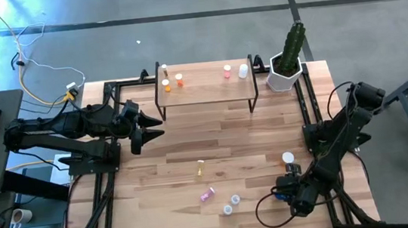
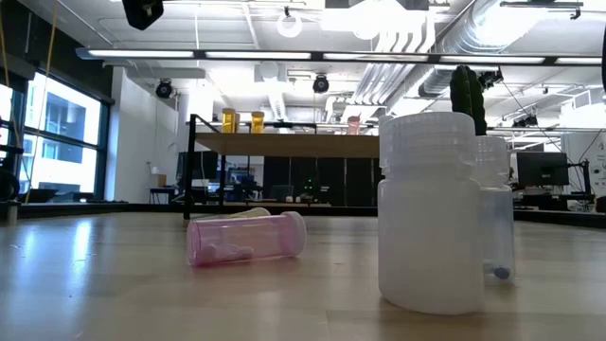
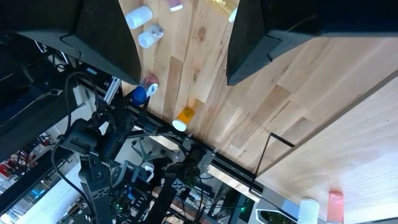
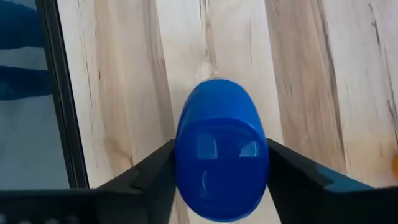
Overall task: Pick and place medicine bottles onto shelf by color
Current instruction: Put the blue medicine bottle on the shelf
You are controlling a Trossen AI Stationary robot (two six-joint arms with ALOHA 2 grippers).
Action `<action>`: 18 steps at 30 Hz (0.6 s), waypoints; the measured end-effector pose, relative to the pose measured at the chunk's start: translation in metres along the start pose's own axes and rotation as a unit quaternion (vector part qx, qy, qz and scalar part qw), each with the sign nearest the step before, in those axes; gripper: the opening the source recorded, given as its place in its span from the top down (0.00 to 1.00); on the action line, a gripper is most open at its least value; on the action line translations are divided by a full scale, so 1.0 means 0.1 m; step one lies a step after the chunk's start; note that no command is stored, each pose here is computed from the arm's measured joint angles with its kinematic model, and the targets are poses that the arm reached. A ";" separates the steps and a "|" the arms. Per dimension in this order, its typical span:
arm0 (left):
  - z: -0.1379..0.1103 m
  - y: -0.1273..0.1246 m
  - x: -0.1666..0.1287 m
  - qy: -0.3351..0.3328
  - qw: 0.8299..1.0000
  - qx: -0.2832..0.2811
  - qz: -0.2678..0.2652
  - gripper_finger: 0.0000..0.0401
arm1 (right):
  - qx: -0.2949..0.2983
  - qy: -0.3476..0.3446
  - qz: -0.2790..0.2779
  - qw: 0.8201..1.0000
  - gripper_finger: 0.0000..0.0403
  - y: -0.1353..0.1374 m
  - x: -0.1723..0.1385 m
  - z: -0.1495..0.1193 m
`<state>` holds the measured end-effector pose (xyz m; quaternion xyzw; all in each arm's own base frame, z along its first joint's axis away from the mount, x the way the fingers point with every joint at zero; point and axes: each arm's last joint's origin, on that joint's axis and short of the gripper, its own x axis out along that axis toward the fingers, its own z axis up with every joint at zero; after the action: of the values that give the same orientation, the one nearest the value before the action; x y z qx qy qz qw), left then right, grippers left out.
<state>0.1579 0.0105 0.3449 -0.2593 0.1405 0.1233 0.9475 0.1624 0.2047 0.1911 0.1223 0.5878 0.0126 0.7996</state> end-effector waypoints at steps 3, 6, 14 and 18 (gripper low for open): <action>0.00 0.00 0.00 0.000 1.000 0.000 0.000 0.43 | 0.009 -0.004 0.003 1.000 0.60 0.01 -0.01 0.01; 0.00 0.00 0.00 0.000 1.000 0.000 0.000 0.43 | 0.023 -0.005 0.006 1.000 0.61 0.01 -0.01 0.01; 0.00 0.00 0.00 0.000 1.000 0.002 0.000 0.43 | 0.082 -0.021 0.012 0.996 0.60 0.04 -0.14 0.25; 0.00 0.01 0.00 -0.006 1.000 0.005 0.009 0.43 | 0.103 -0.026 0.000 0.994 0.59 0.01 -0.28 0.45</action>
<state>0.1578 0.0111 0.3449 -0.2526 0.1382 0.1328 0.9484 0.1961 0.1928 0.2297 0.2042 0.5651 -0.0508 0.7977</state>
